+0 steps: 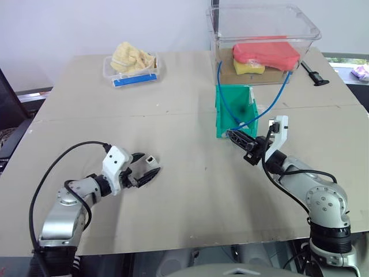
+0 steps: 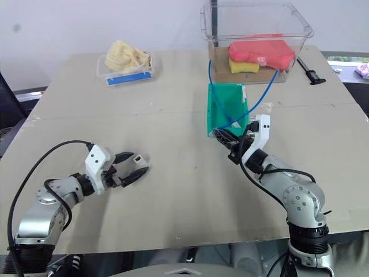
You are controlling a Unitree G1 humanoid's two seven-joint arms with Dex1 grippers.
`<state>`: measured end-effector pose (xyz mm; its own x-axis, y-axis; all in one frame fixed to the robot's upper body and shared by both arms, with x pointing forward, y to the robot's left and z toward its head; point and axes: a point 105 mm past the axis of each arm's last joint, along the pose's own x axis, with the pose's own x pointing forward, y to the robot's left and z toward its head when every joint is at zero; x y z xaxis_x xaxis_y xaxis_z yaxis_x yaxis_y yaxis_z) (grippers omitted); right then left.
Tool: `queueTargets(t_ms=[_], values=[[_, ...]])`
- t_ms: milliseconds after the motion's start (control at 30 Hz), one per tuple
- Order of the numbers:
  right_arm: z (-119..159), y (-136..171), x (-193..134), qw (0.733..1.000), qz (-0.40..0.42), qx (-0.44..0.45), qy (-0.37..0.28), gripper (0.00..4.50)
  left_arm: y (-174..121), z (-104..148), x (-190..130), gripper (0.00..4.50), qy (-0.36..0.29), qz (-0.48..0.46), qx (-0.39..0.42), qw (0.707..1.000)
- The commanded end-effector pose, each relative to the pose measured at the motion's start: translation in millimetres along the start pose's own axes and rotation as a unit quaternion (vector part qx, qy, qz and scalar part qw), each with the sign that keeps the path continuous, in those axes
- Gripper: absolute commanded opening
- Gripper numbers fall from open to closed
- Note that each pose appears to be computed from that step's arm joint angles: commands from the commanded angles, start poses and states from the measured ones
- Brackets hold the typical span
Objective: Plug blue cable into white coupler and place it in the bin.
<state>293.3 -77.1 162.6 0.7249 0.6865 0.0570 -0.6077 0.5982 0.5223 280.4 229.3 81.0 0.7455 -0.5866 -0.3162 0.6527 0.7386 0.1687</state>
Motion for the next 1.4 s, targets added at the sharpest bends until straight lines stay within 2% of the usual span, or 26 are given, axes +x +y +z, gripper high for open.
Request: queueTargets(t_ms=[33, 67, 100, 167, 267, 367, 500, 733, 900, 1067, 1400], values=[[10, 10, -3, 1.000, 0.014, -0.019, -0.019, 0.00, 2, 3, 4, 3.28, -0.010, -0.005, 0.014, 1.000], [10, 10, -4, 1.000, 0.012, -0.020, -0.019, 0.00, 1, 2, 6, 3.11, -0.010, -0.011, 0.013, 1.000], [10, 10, -4, 1.000, 0.011, -0.021, -0.019, 0.00, 0, 1, 7, 2.51, -0.011, -0.014, 0.014, 1.000], [11, 9, -5, 0.999, 0.009, -0.024, -0.019, 0.00, 0, 1, 9, 1.74, -0.015, -0.014, 0.012, 1.000], [11, 8, -6, 0.999, 0.007, -0.027, -0.021, 0.00, -3, 2, 10, 0.30, -0.023, -0.030, 0.012, 0.999], [12, 8, -11, 0.998, 0.007, -0.058, -0.016, 0.00, -17, 17, 15, 0.32, -0.038, -0.079, 0.016, 0.996], [18, 10, -17, 0.989, 0.033, -0.147, 0.004, 0.00, -41, 43, 33, 0.32, -0.052, -0.166, 0.030, 0.984], [18, 20, -20, 0.946, 0.128, -0.281, 0.097, 0.00, -68, 76, 84, 0.32, -0.047, -0.259, 0.076, 0.962], [15, 20, -3, 0.923, 0.163, -0.320, 0.134, 0.00, -80, 80, 105, 0.32, -0.038, -0.303, 0.120, 0.945], [1, 13, 16, 0.894, 0.191, -0.362, 0.184, 0.00, -82, 73, 122, 0.32, -0.025, -0.327, 0.175, 0.928], [-14, 5, 34, 0.869, 0.222, -0.384, 0.221, 0.00, -87, 67, 130, 0.32, -0.019, -0.341, 0.207, 0.917]])
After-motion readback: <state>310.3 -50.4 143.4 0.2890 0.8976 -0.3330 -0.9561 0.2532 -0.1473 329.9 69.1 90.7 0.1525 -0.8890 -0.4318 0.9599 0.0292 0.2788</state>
